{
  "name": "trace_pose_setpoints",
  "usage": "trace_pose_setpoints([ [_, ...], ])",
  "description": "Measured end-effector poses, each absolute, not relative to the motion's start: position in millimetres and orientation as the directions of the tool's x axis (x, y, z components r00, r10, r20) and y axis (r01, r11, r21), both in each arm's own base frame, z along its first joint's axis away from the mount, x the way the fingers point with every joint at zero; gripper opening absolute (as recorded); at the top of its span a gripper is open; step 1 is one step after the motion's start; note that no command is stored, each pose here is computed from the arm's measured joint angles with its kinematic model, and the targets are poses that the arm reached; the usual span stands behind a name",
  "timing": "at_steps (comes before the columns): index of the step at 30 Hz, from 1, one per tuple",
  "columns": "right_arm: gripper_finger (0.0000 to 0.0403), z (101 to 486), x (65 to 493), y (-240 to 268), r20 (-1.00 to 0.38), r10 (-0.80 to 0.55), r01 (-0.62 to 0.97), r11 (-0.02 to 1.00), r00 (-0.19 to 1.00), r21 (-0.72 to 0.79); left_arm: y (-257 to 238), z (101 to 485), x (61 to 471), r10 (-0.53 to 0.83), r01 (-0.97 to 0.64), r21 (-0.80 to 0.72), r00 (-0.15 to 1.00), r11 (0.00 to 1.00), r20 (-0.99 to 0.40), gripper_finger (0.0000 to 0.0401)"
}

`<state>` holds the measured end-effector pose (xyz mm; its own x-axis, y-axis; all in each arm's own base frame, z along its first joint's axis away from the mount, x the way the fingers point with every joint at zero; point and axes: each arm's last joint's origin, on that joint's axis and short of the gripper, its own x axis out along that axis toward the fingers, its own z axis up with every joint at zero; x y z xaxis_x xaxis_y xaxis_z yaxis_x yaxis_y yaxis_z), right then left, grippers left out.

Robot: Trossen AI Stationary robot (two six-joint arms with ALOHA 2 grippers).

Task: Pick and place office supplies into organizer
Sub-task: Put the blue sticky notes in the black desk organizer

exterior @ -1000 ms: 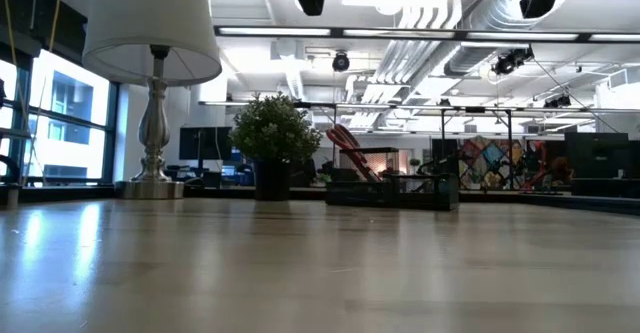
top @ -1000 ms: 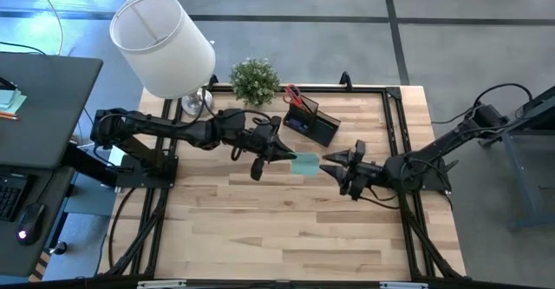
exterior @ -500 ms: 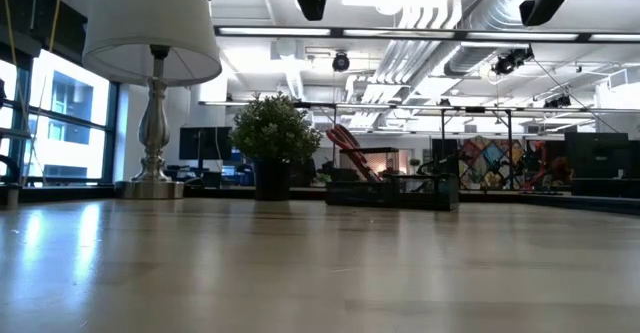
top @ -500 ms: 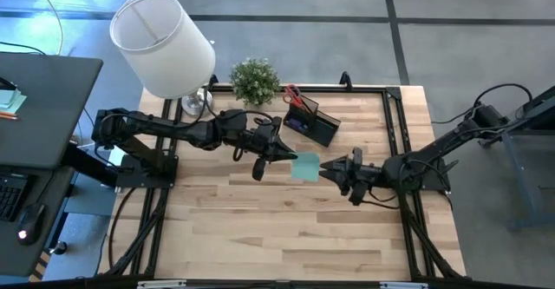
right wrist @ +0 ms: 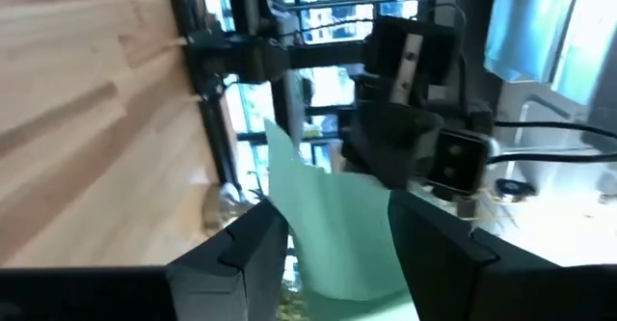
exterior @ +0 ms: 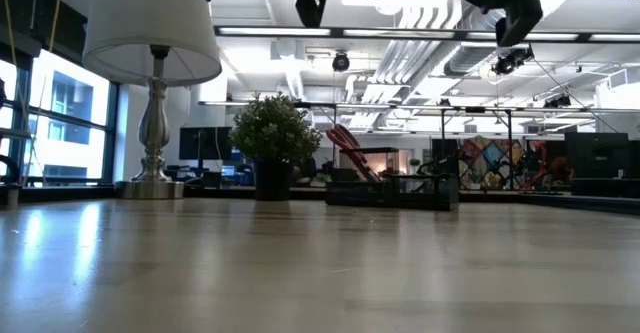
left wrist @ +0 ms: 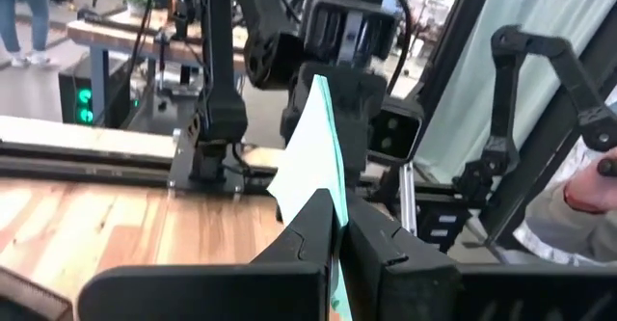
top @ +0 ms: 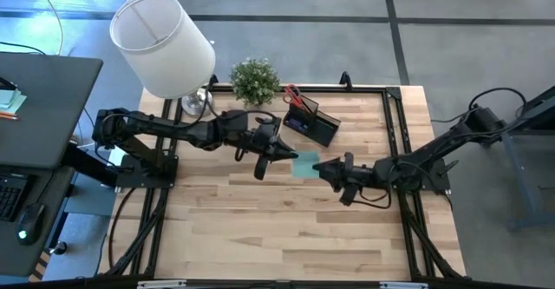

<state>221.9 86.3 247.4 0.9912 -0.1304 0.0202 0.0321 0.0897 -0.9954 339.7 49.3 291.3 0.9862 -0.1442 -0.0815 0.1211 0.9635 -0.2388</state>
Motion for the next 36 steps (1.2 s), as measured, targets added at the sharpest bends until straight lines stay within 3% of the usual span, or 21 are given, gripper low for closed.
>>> trace_pose_setpoints([
  [6, 0.0149, 253.5, 222.5, 85.9, 0.086, -0.156, 0.101, 0.093, 0.984, -0.99, 49.2, 289.0, 339.5, -0.144, 0.116, -0.24, 0.984, 0.964, -0.105, 0.0],
  [16, 0.0104, 253.8, 226.5, 75.7, 0.089, -0.181, 0.134, 0.256, 0.979, -0.957, 48.1, 286.1, 339.2, -0.153, 0.12, -0.226, 0.979, 0.967, -0.134, 0.0],
  [21, 0.0122, 253.5, 228.8, 69.5, 0.087, -0.193, 0.149, 0.336, 0.977, -0.93, 46.3, 286.0, 339.5, -0.158, 0.128, -0.207, 0.978, 0.97, -0.134, 0.0],
  [36, 0.0179, 248.0, 229.7, 66.0, 0.035, -0.239, 0.123, 0.361, 0.97, -0.925, 45.6, 285.8, 339.4, -0.173, 0.143, -0.202, 0.976, 0.969, -0.136, 0.0],
])
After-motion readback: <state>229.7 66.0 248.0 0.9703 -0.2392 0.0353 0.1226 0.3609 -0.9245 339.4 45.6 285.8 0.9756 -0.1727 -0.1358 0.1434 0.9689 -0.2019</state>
